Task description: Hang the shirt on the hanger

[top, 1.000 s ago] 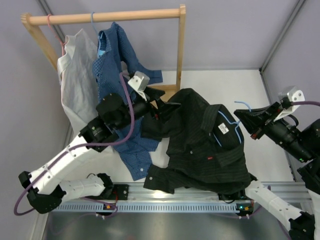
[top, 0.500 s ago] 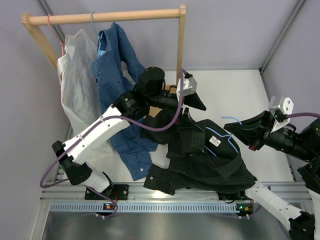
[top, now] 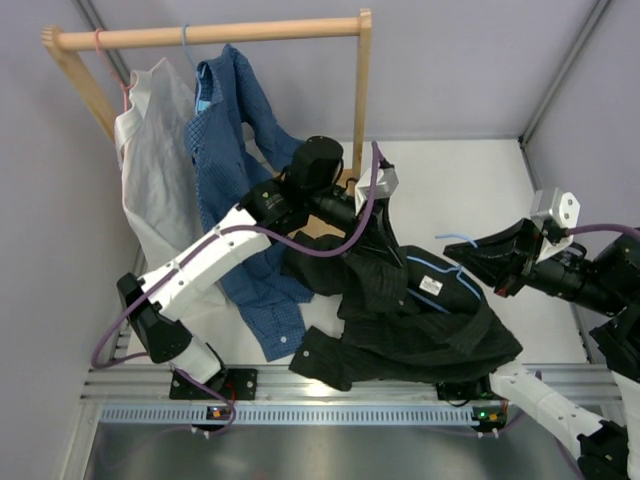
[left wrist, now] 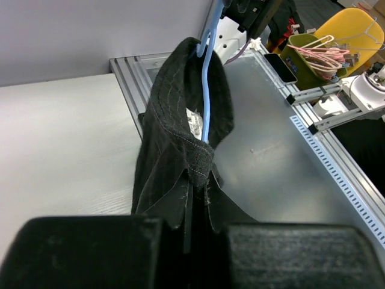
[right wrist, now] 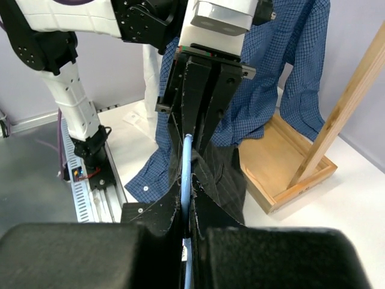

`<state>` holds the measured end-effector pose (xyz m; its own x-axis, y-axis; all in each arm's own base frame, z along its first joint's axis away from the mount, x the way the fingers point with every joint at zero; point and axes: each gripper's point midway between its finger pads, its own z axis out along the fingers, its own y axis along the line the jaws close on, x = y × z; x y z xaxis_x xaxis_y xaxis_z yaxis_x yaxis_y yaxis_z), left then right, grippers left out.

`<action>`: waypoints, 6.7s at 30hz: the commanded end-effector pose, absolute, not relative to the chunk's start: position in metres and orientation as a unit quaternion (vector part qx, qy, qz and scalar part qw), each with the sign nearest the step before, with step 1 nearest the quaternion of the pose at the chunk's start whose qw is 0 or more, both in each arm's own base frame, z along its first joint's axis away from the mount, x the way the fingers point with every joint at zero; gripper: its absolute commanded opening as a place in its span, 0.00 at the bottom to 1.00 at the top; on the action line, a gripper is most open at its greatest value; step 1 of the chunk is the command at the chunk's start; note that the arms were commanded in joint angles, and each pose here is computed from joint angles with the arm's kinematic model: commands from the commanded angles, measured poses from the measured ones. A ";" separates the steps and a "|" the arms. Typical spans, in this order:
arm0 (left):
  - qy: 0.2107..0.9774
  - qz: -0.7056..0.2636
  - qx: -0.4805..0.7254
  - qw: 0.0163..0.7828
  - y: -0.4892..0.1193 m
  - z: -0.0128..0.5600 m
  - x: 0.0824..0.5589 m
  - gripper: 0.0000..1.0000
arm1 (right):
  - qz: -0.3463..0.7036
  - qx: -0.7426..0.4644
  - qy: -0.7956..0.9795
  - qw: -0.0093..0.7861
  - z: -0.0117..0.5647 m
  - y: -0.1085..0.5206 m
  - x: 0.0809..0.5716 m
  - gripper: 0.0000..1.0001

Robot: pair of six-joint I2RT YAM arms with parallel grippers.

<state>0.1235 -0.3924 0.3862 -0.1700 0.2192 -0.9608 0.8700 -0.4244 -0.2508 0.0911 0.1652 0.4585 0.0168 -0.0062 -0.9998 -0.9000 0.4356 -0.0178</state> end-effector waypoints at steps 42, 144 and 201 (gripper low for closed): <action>0.442 -0.599 0.576 0.337 -0.329 0.429 0.118 0.00 | 0.366 -0.449 0.607 0.545 0.372 0.167 0.067 0.00; 0.711 -0.048 -0.122 0.691 0.019 0.359 0.112 0.98 | 0.229 -0.031 0.702 0.674 0.495 0.257 0.281 0.99; 0.748 -0.068 -0.058 0.658 -0.010 0.320 0.164 0.98 | 0.004 0.026 0.770 0.638 0.305 0.029 0.186 1.00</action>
